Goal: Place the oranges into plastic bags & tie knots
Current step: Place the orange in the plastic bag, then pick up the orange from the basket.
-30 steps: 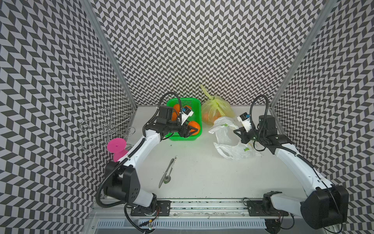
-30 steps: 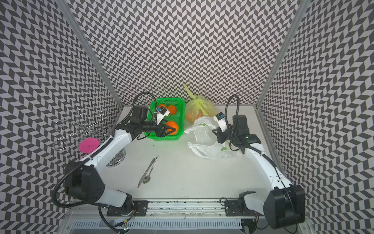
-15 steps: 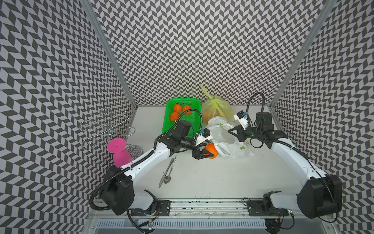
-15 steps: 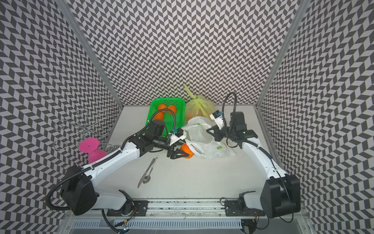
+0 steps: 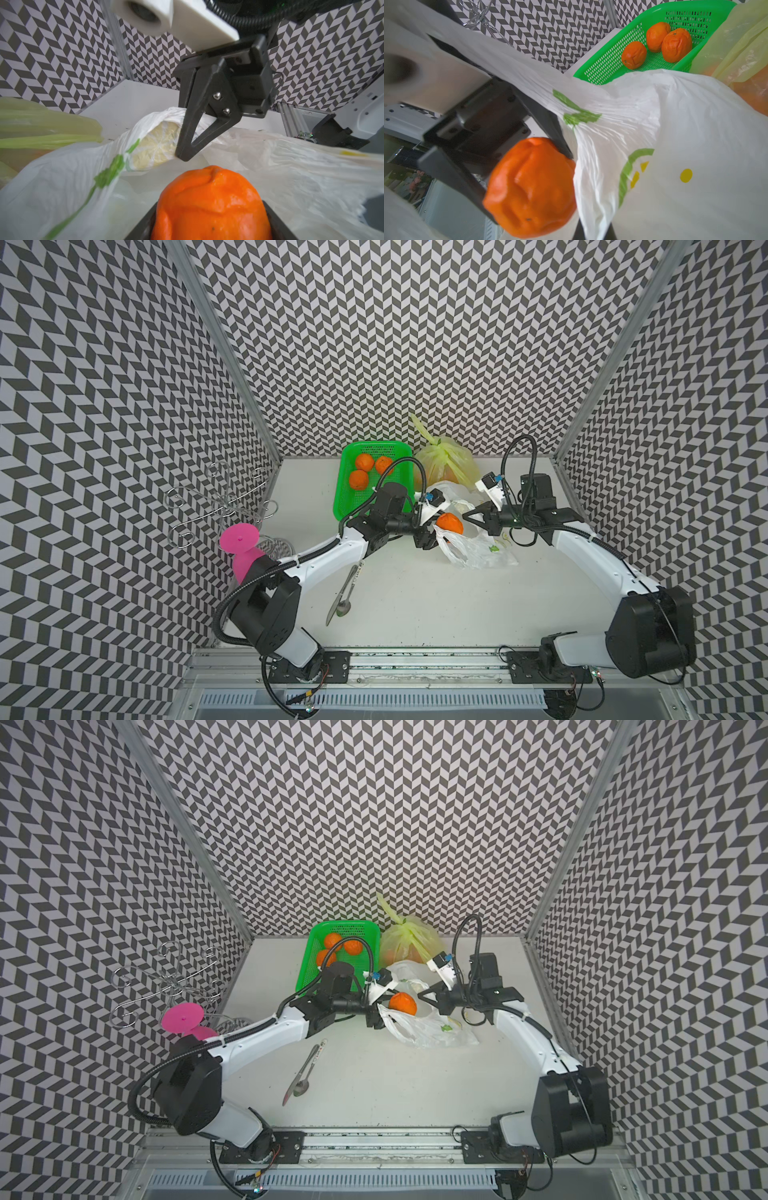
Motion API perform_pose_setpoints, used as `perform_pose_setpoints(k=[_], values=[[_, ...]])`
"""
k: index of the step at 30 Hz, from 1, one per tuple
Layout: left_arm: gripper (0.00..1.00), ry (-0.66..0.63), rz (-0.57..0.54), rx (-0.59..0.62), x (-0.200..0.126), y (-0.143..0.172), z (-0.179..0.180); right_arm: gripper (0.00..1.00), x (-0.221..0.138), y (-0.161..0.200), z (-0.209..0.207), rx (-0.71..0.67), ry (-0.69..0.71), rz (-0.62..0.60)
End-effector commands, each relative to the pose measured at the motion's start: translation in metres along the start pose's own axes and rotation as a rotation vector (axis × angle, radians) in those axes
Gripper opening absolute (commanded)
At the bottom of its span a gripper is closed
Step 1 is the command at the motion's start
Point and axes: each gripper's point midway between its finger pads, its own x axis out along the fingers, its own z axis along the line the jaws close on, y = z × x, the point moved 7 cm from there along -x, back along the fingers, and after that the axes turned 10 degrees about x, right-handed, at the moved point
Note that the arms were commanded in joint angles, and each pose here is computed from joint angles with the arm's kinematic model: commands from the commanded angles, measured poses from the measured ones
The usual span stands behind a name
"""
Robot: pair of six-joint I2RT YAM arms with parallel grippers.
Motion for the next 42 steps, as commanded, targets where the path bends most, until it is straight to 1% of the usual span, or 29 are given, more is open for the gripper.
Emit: perform_pose_setpoints(k=[1,5,7,9,13,19,22,27,34,40,42], values=[[0.48,-0.109,-0.027,0.064,0.007,-0.012,0.012,0.00,0.001,-0.001,0.004,-0.031,-0.041,-0.022],[0.53,-0.170,0.042,0.132,0.018,0.001,0.013,0.00,-0.002,-0.008,0.004,-0.022,-0.024,-0.028],[0.59,-0.194,0.071,0.146,0.022,0.009,0.014,0.00,-0.003,-0.011,0.007,-0.020,-0.035,-0.026],[0.65,-0.209,0.076,0.146,0.022,0.011,0.016,0.00,-0.003,-0.011,0.008,-0.024,-0.042,-0.024],[0.76,-0.235,0.053,0.165,0.012,-0.001,0.014,0.00,-0.002,-0.007,0.004,-0.027,-0.013,-0.027],[0.87,-0.258,0.050,0.202,-0.004,-0.013,0.010,0.00,-0.005,-0.008,0.000,-0.033,0.023,-0.027],[0.88,-0.245,0.058,0.210,-0.009,-0.015,0.007,0.00,-0.007,-0.010,0.000,-0.037,0.044,-0.031],[0.86,-0.198,0.082,0.240,-0.020,-0.017,-0.001,0.00,-0.011,-0.013,-0.009,-0.037,0.132,-0.043],[0.84,-0.067,0.092,0.254,-0.045,-0.026,-0.015,0.00,-0.017,-0.015,-0.026,-0.003,0.254,-0.061],[0.84,0.002,0.122,0.213,-0.076,-0.012,-0.013,0.00,-0.026,-0.015,-0.031,0.018,0.292,-0.089],[0.84,-0.001,0.136,0.199,-0.091,-0.006,-0.007,0.00,-0.028,-0.014,-0.031,0.017,0.287,-0.101]])
